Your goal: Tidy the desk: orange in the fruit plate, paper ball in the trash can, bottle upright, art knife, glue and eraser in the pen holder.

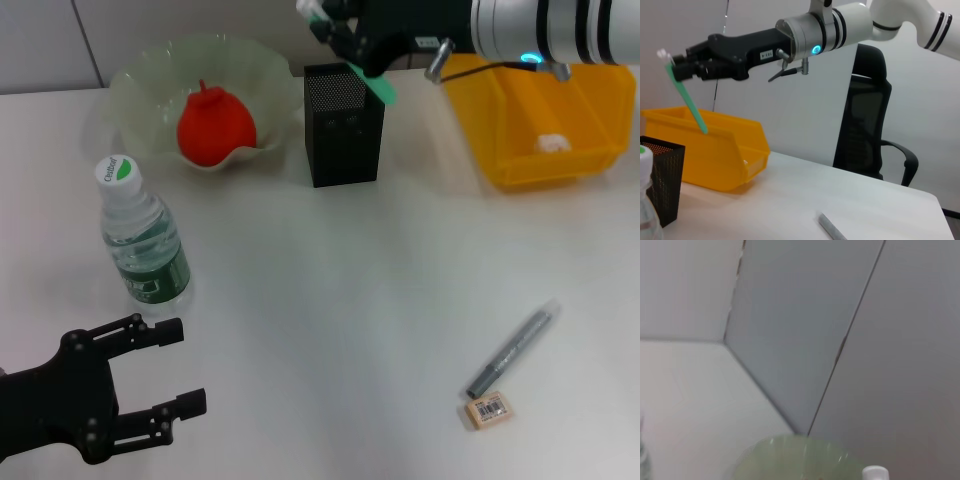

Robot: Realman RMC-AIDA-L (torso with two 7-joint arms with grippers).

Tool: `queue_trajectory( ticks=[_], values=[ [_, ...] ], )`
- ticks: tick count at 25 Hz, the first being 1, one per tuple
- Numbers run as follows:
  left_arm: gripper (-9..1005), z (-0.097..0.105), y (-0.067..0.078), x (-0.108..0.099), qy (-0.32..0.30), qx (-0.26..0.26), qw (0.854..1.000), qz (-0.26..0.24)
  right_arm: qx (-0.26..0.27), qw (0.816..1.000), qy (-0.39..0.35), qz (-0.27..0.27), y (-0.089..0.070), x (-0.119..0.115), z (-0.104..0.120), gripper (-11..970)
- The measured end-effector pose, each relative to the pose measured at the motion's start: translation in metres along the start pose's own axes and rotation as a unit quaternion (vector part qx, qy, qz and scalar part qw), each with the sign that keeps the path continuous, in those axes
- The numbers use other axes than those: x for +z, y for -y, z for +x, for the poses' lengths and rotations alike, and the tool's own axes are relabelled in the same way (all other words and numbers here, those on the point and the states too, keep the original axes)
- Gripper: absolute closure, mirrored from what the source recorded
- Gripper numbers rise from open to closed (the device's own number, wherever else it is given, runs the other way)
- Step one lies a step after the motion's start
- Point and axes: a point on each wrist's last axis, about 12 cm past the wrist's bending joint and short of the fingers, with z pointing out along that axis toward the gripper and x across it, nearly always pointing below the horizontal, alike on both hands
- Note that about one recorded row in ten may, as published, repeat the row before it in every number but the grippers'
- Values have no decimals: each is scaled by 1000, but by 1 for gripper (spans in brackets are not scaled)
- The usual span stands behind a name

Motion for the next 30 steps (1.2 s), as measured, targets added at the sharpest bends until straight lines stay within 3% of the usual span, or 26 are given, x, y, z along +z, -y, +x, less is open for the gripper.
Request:
queue_trajectory(
  ticks=[8, 19, 30],
  values=[
    [212, 0, -1, 1, -1, -1, 1000, -1, 40, 998, 48, 32, 7, 10, 13, 743],
    [212, -3, -7, 7, -7, 4, 1000, 2, 75, 987, 123, 64, 5, 28, 43, 723],
    [211, -3, -9, 9, -7, 1, 1000, 0, 86, 982, 144, 84, -2, 41, 65, 704]
  ],
)
